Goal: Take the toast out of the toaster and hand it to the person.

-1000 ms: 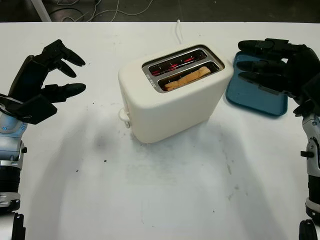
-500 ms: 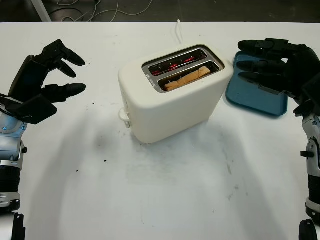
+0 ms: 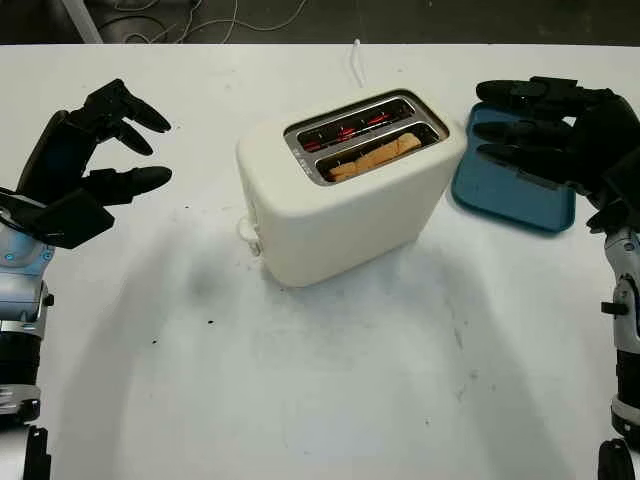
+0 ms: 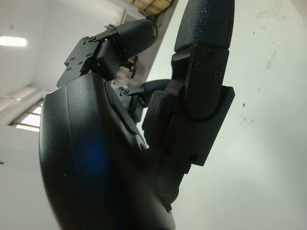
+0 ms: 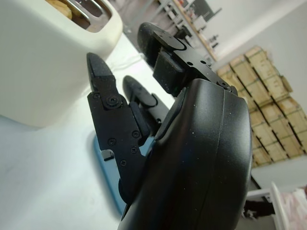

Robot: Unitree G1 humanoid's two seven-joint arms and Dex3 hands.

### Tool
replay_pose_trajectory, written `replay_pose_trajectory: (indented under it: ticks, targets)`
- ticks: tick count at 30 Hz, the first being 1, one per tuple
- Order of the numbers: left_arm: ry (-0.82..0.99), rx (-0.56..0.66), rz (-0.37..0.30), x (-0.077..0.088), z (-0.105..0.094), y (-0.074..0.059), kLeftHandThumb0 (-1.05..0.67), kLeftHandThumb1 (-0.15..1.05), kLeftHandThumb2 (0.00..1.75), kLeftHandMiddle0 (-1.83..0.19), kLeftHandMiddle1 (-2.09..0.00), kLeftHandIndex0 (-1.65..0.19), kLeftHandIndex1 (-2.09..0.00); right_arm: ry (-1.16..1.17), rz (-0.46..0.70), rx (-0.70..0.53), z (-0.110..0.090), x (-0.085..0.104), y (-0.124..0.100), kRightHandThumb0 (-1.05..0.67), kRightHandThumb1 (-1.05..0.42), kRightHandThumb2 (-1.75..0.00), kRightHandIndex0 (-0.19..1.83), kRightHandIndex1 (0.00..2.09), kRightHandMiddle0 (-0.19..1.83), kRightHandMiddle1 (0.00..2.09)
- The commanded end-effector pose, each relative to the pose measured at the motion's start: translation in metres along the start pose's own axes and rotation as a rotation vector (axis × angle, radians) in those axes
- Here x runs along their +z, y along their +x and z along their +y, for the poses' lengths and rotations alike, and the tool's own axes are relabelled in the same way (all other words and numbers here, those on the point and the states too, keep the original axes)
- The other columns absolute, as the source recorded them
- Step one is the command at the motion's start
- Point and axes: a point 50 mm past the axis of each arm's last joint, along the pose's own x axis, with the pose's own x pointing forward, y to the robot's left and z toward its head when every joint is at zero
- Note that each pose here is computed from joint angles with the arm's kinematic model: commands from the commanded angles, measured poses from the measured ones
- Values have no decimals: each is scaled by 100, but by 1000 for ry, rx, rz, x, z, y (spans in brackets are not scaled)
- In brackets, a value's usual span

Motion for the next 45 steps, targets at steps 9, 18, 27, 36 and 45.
replay_pose_trajectory:
  ticks: [9,18,27,36,45]
  targets:
    - [-10,10,4,-1,0,-4,-105,92,26,-42,-141,-29,-132,-5,-5,1,-1,1,-1,-25,-81,0,88,1,78,0]
    - [-6,7,10,-1,0,-4,-105,92,26,-42,-141,-30,-132,-2,-8,-3,-1,1,-1,-24,-81,0,89,2,78,0]
    - [-3,10,4,-1,0,-4,-105,92,26,-42,-142,-29,-132,4,-7,-1,0,1,-1,-25,-81,0,88,1,78,0]
    - [-4,10,1,-1,0,-4,-105,92,26,-42,-141,-29,-131,-4,-4,0,-1,1,-1,-25,-82,0,88,1,78,0]
    - [-5,8,6,-1,0,-4,-105,92,27,-42,-142,-28,-133,-6,-5,-1,-1,2,-1,-24,-81,0,88,1,78,0]
